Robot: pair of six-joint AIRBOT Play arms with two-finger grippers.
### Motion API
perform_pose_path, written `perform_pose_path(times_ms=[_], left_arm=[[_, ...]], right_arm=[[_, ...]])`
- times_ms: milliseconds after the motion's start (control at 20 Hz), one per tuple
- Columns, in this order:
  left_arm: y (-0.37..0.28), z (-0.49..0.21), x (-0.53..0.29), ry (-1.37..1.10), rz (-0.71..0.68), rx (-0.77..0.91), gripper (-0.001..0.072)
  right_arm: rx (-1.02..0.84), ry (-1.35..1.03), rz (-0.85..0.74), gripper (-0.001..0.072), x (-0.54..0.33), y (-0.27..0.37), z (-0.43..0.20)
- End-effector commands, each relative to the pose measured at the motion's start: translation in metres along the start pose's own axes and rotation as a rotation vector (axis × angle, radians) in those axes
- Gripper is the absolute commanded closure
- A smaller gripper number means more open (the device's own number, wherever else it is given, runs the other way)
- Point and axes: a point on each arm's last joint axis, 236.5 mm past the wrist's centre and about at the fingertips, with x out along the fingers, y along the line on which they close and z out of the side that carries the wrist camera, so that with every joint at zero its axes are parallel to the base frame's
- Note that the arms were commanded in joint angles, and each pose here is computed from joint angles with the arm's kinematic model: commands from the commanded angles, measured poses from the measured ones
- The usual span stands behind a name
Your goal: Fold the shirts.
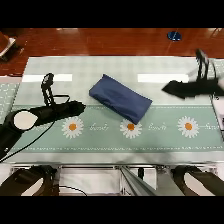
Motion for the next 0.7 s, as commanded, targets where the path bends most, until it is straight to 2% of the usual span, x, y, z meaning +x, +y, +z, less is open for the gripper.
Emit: perform_pose_path(times_ms=[0,300,650], left_arm=[[-0.001,0.009,0.000,-0.041,-0.004,0.003,0.0693],[-0.002,0.010,0.000,-0.044,-0.006,0.000,0.0693],[-0.002,0.010,0.000,-0.045,-0.006,0.000,0.0693]], right_arm=[[0.300,-0.086,0.043,0.0309,0.027,-0.037,-0.055],[0.420,0.056,0.188,0.0307,0.075,-0.022,-0.075],[0.385,0.290,0.277,0.0307,0.118,0.003,-0.088]])
